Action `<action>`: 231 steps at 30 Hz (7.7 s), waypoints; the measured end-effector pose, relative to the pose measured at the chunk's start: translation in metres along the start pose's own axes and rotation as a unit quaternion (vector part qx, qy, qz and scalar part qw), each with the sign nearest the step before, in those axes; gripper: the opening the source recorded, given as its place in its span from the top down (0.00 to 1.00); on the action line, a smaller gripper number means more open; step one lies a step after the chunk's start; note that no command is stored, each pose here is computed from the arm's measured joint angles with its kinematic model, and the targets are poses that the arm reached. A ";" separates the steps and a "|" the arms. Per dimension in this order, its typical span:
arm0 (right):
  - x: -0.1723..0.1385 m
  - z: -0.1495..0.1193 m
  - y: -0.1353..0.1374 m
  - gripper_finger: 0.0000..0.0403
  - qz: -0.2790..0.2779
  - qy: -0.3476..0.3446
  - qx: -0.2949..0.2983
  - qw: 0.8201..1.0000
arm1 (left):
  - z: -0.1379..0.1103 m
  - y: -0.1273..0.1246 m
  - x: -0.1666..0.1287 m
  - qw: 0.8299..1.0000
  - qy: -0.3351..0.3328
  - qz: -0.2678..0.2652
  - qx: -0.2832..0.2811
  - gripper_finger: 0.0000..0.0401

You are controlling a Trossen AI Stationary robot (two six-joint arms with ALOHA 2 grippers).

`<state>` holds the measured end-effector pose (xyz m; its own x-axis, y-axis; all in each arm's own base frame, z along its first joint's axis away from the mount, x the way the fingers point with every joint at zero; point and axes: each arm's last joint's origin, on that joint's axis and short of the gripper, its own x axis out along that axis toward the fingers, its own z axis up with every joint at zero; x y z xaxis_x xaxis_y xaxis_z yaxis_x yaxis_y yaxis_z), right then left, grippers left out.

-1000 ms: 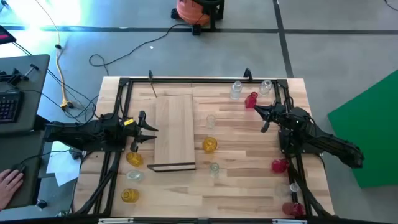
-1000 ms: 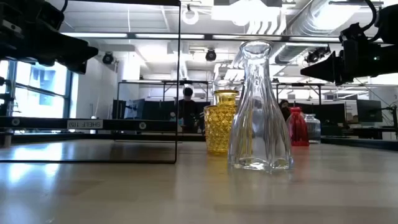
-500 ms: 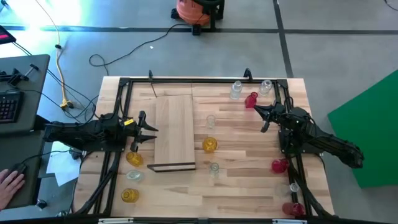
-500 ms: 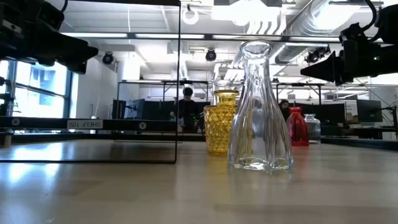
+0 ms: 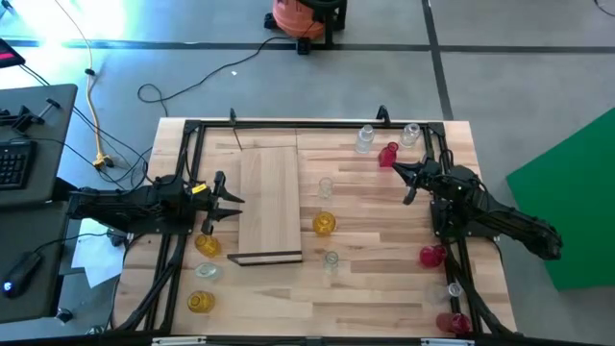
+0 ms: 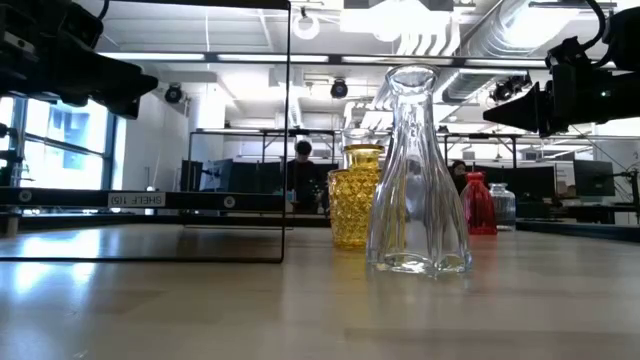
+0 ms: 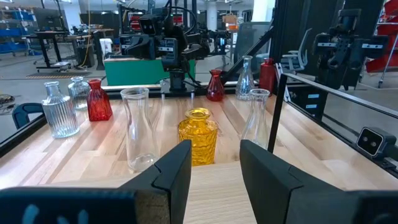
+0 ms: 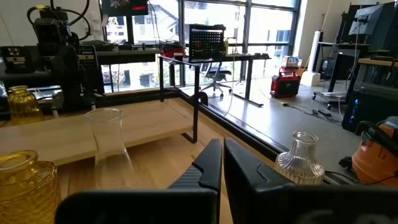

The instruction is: Sort vases onto shelf

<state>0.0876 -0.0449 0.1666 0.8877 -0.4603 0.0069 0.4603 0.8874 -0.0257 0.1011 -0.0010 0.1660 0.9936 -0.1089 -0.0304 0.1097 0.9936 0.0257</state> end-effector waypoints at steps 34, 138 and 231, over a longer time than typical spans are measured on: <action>0.000 0.000 0.000 1.00 0.000 0.000 0.000 1.000 | 0.000 0.000 0.000 1.000 0.000 0.000 0.000 0.68; 0.173 0.351 0.002 1.00 0.206 -0.144 0.253 0.934 | 0.000 0.002 0.000 0.993 -0.004 0.038 -0.107 0.68; 0.155 0.119 -0.135 1.00 -0.102 0.638 0.046 0.762 | 0.168 0.073 0.103 0.924 0.025 0.380 0.021 0.68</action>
<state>0.1638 -0.2329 0.2897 0.0970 -0.1880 -0.9774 0.6382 0.7653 -0.0839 0.2155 0.0551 0.3323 0.7811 0.6234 -0.0339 -0.6183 0.7799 0.0973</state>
